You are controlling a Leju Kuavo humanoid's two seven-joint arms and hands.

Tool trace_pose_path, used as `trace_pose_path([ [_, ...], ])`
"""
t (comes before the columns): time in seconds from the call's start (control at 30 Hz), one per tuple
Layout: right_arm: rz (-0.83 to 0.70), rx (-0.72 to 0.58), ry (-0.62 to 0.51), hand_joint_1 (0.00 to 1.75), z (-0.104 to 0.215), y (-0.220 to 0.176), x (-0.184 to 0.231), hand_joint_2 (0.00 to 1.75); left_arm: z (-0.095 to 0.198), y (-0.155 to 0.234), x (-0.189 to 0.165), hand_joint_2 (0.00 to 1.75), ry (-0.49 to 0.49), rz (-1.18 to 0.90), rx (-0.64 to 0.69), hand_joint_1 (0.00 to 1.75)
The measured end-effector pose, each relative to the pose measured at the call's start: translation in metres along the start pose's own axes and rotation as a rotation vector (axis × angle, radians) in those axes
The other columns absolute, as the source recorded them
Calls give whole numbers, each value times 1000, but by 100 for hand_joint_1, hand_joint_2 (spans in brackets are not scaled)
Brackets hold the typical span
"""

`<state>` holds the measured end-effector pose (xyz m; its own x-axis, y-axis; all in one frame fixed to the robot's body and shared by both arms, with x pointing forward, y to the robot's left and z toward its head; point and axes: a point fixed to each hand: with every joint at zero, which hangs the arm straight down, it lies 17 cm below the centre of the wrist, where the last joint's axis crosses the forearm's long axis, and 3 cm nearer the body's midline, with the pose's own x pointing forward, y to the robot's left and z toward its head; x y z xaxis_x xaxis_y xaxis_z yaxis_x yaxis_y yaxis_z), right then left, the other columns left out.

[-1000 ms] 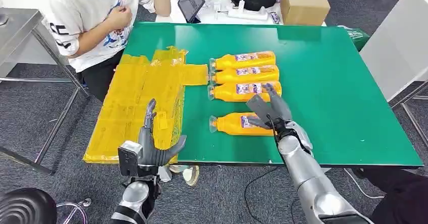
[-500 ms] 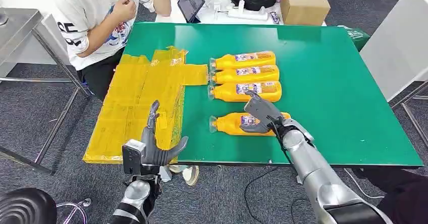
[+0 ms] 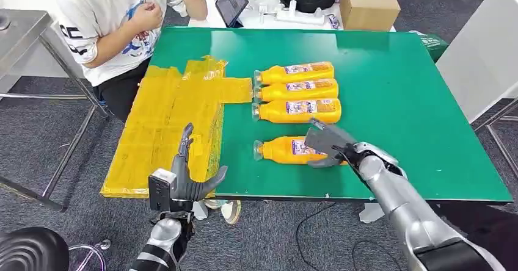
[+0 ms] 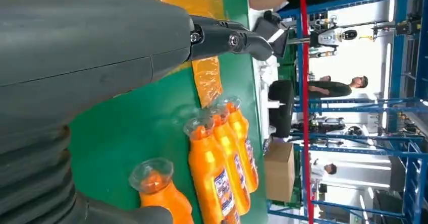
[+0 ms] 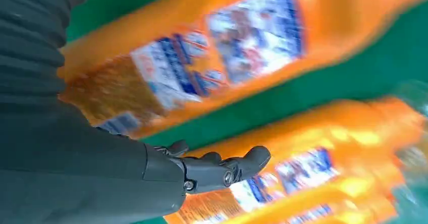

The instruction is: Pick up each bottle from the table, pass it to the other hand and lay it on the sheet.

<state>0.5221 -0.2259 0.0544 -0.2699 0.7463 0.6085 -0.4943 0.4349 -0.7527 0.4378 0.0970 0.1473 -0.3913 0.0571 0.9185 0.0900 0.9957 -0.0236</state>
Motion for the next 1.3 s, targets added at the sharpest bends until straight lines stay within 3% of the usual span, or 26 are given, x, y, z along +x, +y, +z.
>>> trace_pose_path([
  [0.9, 264, 95, 198, 3, 6, 20, -52, 175, 2, 0, -9, 175, 40, 5, 3, 0],
  [0.93, 267, 96, 200, 30, 6, 20, -52, 175, 2, 0, -9, 175, 41, 6, 2, 0],
  [0.97, 272, 98, 205, 152, 6, 21, -53, 175, 2, 0, -9, 175, 42, 7, 1, 0],
  [1.0, 277, 99, 209, 175, 5, 20, -53, 175, 2, 0, -10, 175, 45, 7, 1, 0],
  [1.3, 310, 100, 220, 175, 5, 21, -57, 175, 4, -1, -12, 175, 52, 10, 2, 0],
])
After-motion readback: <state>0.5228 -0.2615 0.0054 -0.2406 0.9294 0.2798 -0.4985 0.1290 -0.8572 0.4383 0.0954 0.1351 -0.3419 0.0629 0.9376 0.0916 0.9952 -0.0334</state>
